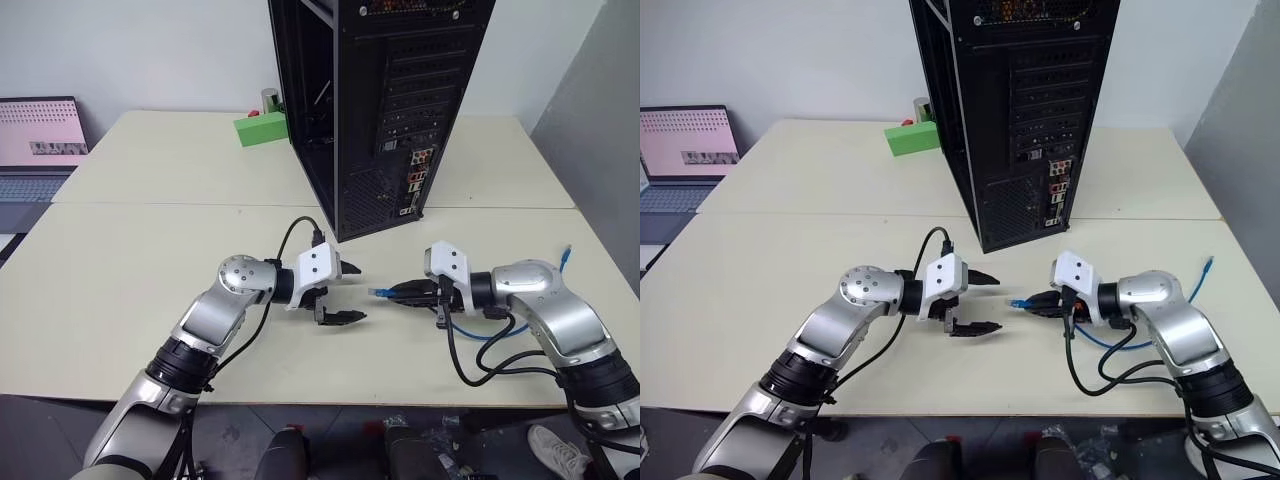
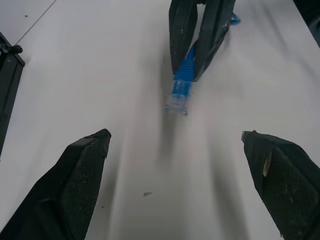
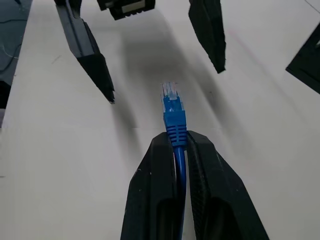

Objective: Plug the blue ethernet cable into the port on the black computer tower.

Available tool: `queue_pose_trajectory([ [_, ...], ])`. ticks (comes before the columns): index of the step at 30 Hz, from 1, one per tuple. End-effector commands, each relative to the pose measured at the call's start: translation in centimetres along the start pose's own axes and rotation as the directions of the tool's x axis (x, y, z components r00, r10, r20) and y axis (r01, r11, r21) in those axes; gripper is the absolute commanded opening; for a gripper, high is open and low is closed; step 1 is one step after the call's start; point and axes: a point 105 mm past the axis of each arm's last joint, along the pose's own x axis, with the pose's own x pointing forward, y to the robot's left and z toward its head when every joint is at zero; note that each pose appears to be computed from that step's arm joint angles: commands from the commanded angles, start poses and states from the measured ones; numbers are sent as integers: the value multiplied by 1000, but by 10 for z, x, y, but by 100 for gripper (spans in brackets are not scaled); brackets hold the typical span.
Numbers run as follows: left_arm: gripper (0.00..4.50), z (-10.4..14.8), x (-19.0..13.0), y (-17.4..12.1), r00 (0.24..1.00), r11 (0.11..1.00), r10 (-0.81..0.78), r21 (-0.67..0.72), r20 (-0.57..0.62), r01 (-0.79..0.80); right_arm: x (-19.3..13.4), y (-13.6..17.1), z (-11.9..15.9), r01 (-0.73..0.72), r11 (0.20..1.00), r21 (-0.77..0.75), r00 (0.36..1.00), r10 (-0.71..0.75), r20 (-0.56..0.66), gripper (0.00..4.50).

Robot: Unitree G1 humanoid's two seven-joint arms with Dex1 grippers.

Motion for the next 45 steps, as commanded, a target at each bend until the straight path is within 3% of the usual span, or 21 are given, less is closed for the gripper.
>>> queue_pose_trajectory([
  [1,450,11,2,1,1000,999,-22,48,20,21,2,2,15,-17,998,-54,999,18,28,5],
  [5,450,10,4,-1,999,998,-44,54,15,44,4,3,18,-25,998,-56,999,27,34,5],
  [26,37,10,14,0,998,997,-55,61,28,53,8,4,20,-41,996,-74,999,43,25,4],
  [30,29,0,14,-8,997,994,-76,75,-3,76,6,-1,18,-34,997,-62,999,35,18,4],
  [37,29,-1,9,-13,997,989,-67,135,40,61,-12,-11,18,-60,995,-81,998,59,-16,208],
  [39,29,5,8,-12,996,983,-35,184,85,19,-21,-13,17,-58,996,-66,998,57,-20,234],
  [45,29,16,2,-5,978,835,98,519,186,-183,-32,-12,23,-46,986,159,992,26,122,373],
])
